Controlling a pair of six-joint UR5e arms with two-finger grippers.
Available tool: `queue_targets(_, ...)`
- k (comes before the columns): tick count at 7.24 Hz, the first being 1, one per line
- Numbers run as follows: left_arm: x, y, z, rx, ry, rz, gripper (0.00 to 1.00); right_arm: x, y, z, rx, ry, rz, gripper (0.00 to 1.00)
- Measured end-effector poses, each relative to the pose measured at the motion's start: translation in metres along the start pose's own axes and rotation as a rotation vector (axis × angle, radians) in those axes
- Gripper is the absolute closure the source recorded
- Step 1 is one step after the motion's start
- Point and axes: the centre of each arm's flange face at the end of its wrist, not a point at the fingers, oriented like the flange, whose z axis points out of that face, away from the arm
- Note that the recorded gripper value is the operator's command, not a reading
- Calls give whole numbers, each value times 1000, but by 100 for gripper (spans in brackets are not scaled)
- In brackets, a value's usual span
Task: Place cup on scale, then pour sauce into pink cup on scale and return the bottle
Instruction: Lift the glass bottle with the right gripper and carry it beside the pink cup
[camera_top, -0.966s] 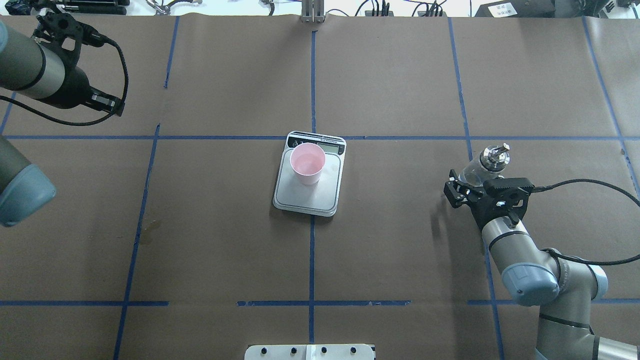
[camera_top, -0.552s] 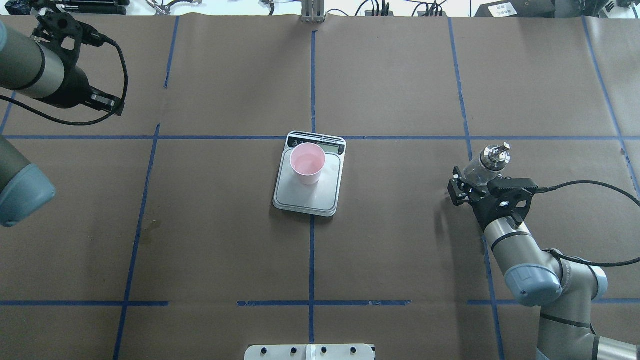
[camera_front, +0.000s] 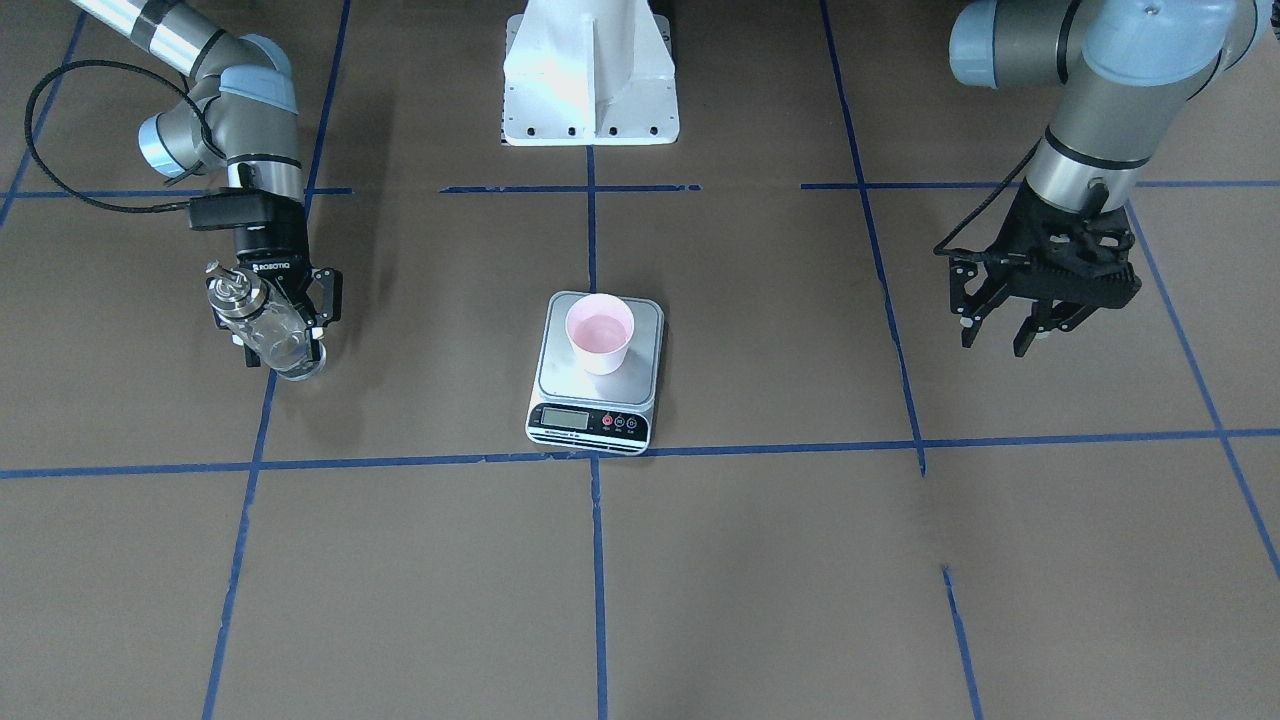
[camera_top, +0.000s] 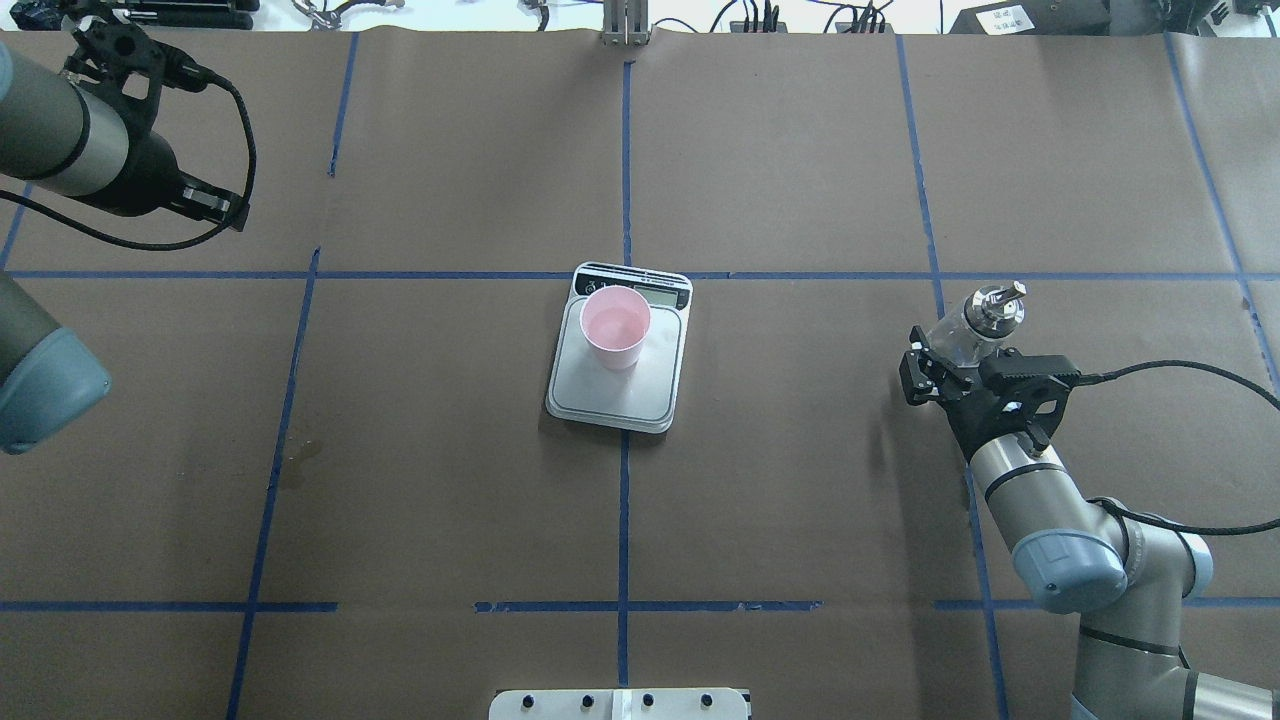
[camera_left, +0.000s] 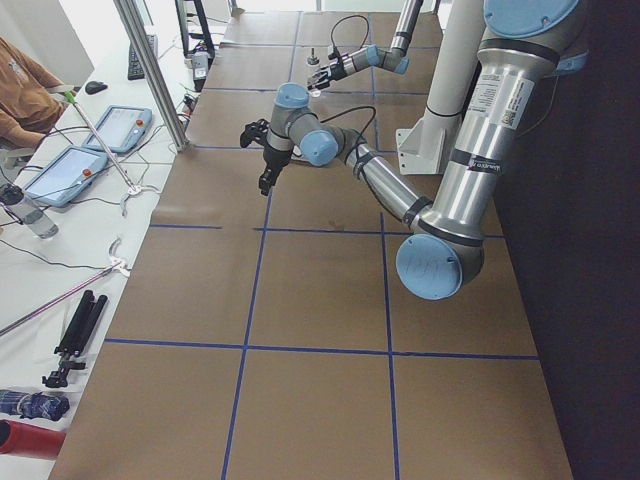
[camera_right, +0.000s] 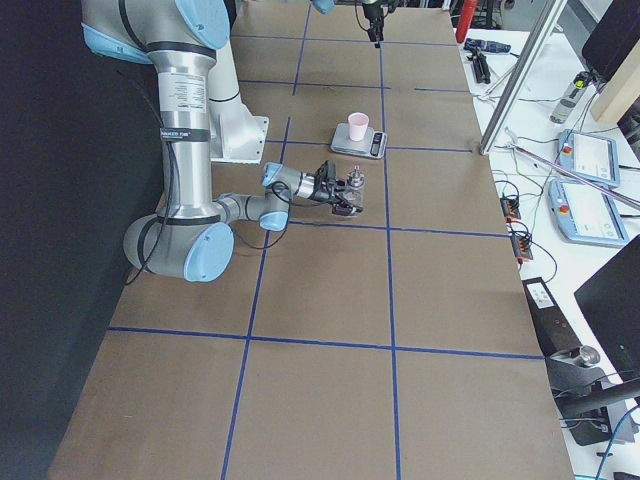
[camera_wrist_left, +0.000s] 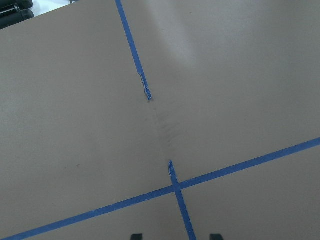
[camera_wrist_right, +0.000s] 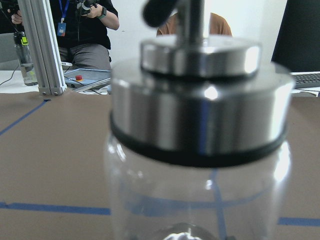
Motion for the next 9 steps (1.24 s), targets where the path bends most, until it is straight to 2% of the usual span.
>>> queue_targets(1,-1,-1,-1,2,-1,0,45,-22,-12,1,9,-16,-8,100)
queue_targets(2,-3,-2,-3,5,-2,-1,45,-48,-18,6,5,-11,-42,100)
queue_targets(4,-6,-3,-4,7,-4,-2,46,-112,-33,19,-18,31,-157,100)
queue_targets(5,-6,-3,-3,6,-5,-3,46,-138,-43,23,-29,46,-187,100)
queue_targets(9,-7,-3,-5,8,-5,-4,46,-173,-56,27,-49,64,-220,100)
